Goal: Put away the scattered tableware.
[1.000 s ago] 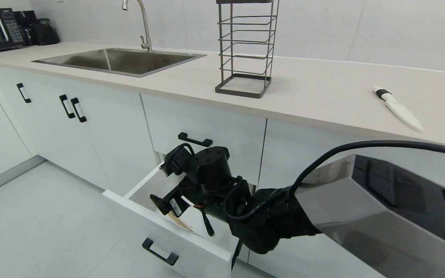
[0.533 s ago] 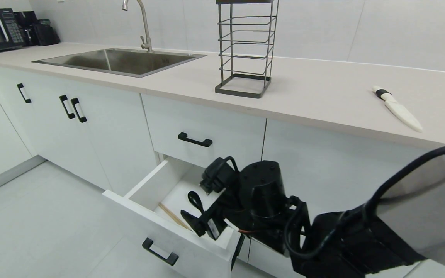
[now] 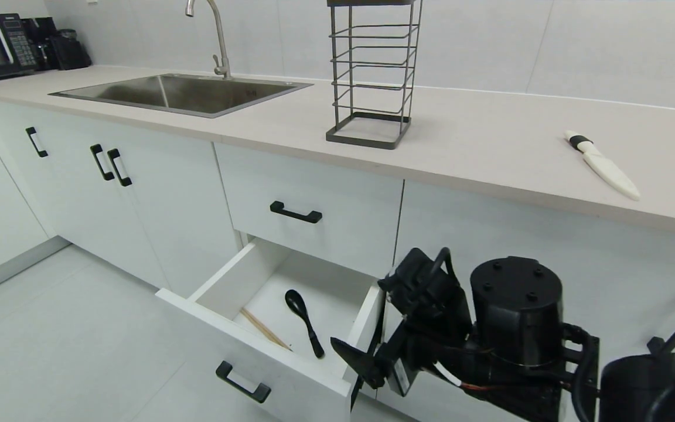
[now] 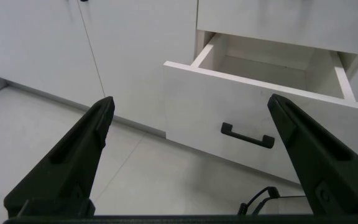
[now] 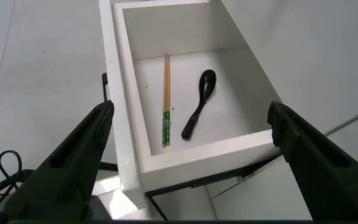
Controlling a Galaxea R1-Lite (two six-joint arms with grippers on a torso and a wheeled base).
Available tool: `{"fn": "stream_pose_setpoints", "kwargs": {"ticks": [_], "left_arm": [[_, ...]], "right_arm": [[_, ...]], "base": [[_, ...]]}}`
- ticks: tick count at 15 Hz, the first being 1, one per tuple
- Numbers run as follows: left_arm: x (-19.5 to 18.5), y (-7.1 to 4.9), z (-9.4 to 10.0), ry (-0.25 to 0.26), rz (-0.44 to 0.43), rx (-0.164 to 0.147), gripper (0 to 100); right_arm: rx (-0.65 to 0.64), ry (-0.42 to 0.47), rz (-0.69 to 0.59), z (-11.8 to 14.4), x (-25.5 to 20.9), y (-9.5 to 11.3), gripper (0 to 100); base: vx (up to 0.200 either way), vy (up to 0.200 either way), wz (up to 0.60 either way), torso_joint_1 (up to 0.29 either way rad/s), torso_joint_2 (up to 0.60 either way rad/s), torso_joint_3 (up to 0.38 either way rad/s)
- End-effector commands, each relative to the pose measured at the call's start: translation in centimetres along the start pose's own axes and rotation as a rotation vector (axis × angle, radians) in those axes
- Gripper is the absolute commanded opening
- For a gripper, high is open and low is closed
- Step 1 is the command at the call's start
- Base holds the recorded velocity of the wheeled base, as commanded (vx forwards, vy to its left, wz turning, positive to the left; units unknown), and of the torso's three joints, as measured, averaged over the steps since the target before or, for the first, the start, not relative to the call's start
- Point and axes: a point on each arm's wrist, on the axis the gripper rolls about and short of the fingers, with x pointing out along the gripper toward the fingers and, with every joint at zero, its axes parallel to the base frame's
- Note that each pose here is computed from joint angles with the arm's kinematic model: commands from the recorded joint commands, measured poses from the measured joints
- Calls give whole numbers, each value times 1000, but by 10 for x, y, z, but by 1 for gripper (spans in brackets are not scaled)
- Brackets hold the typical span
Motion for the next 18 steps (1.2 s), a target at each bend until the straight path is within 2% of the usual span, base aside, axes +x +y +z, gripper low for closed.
{"fn": "stream_pose_setpoints", "kwargs": {"ticks": [1, 3, 8, 11, 14, 17, 18], "left_arm": [[0, 0, 0, 1, 0, 0, 100], [0, 0, 0, 1, 0, 0, 100], [0, 0, 0, 1, 0, 0, 100], [0, 0, 0, 1, 0, 0, 100], [0, 0, 0, 1, 0, 0, 100], [0, 0, 0, 1, 0, 0, 100], [0, 0, 0, 1, 0, 0, 100]], "right_arm": [[5, -48, -8, 8, -33, -3, 100], [10, -43, -28, 1, -57, -9, 100], [22, -146, -54, 2, -120, -19, 100], [32, -149, -71, -17, -156, -22, 100], [34, -219, -101, -28, -191, -21, 100], [41, -329, -195, -29, -222, -26, 100], [43, -325, -212, -40, -232, -24, 100]], "base": [[0, 0, 0, 0, 0, 0], [0, 0, 0, 0, 0, 0], [0, 0, 0, 0, 0, 0], [0, 0, 0, 0, 0, 0], [0, 0, 0, 0, 0, 0], [0, 0, 0, 0, 0, 0], [0, 0, 0, 0, 0, 0]]}}
